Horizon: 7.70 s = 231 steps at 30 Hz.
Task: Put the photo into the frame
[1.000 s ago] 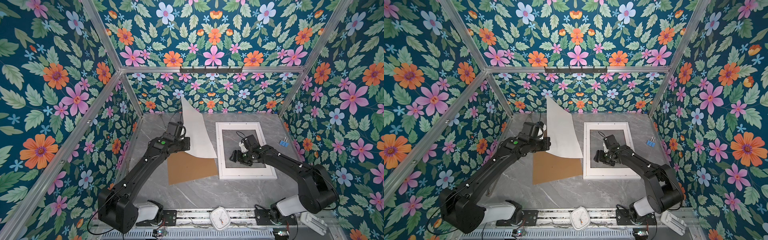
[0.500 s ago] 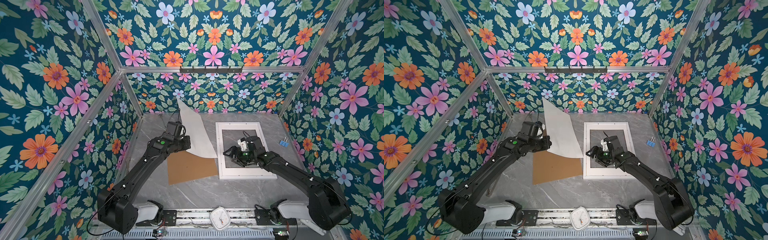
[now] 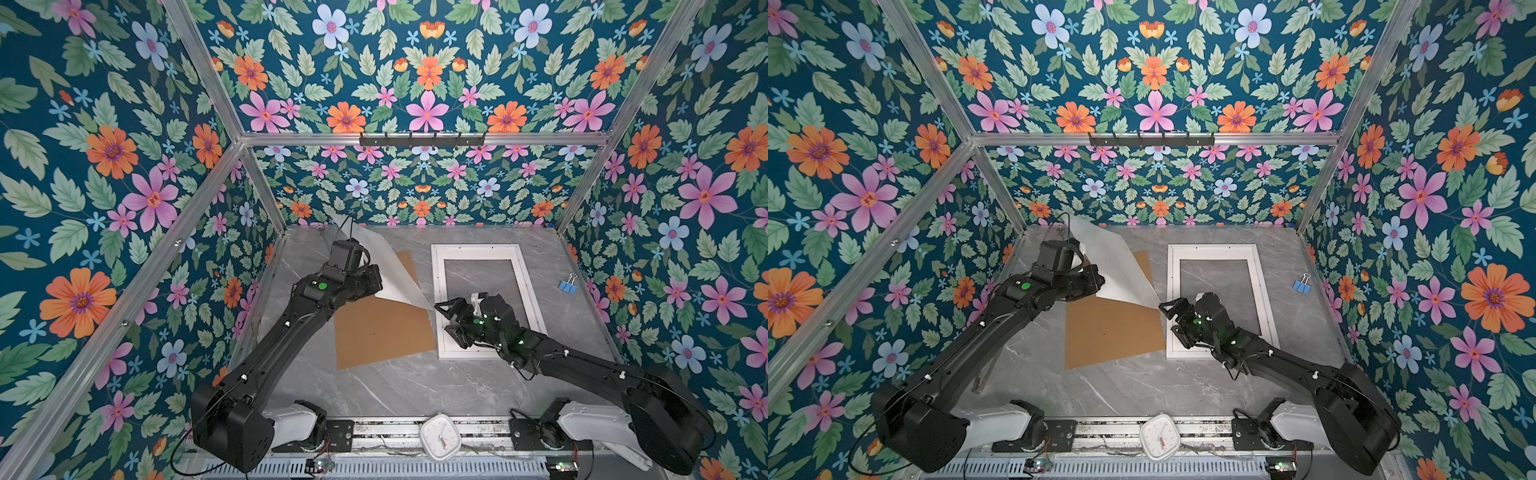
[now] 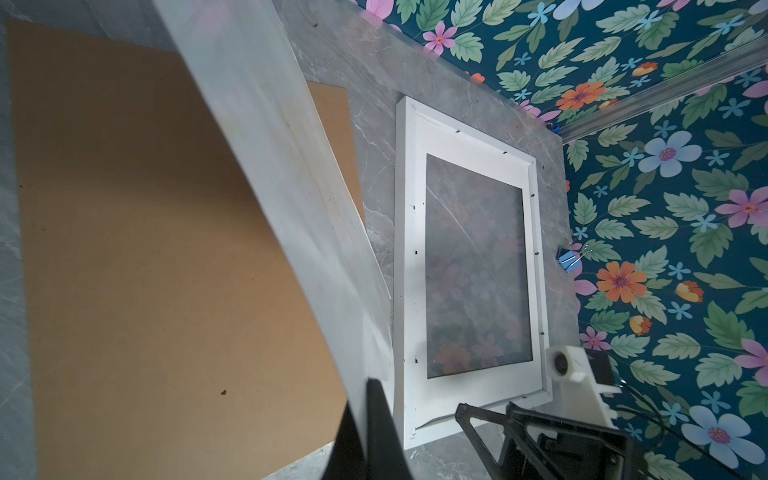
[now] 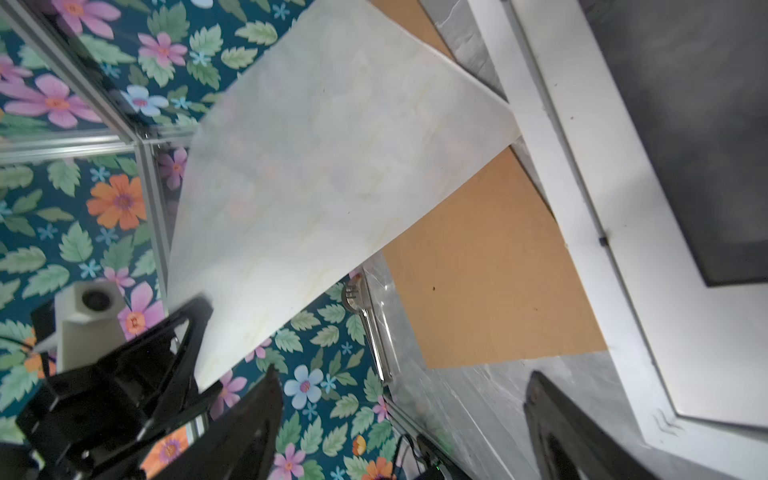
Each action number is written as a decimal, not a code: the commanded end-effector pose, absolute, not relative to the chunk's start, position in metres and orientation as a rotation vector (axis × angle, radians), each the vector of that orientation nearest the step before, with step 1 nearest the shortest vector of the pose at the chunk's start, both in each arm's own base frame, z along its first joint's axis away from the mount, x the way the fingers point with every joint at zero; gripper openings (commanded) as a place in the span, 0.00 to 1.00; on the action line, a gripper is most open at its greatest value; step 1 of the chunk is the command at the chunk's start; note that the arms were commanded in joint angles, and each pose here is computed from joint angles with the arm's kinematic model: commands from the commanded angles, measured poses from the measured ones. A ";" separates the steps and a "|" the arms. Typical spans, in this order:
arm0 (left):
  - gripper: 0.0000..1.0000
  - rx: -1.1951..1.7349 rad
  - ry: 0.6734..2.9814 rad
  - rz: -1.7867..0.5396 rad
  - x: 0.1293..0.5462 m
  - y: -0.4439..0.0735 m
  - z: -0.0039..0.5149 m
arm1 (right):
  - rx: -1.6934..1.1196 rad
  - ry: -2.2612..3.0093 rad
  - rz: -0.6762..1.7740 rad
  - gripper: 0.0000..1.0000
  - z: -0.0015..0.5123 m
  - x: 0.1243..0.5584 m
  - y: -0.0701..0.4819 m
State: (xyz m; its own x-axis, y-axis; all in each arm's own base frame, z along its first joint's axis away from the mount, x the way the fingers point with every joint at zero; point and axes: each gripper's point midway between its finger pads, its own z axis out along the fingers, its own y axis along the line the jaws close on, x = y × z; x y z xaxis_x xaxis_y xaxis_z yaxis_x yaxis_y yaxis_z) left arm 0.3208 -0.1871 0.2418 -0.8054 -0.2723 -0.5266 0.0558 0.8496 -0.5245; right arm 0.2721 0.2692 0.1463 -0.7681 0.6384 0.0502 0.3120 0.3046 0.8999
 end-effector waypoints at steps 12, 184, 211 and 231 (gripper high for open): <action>0.00 -0.198 2.386 -0.734 0.316 -0.183 0.244 | 1.109 1.991 1.870 0.85 0.143 0.319 0.342; 0.00 -0.210 2.746 -1.158 0.253 -0.308 0.066 | 0.620 2.553 0.760 0.76 0.107 0.257 0.058; 0.00 -0.248 2.818 -0.890 0.267 -0.250 0.031 | 0.482 2.602 1.111 0.76 0.080 0.281 0.105; 0.00 -0.245 2.830 -0.874 0.269 -0.249 0.023 | 0.390 2.629 1.128 0.73 0.065 0.301 0.121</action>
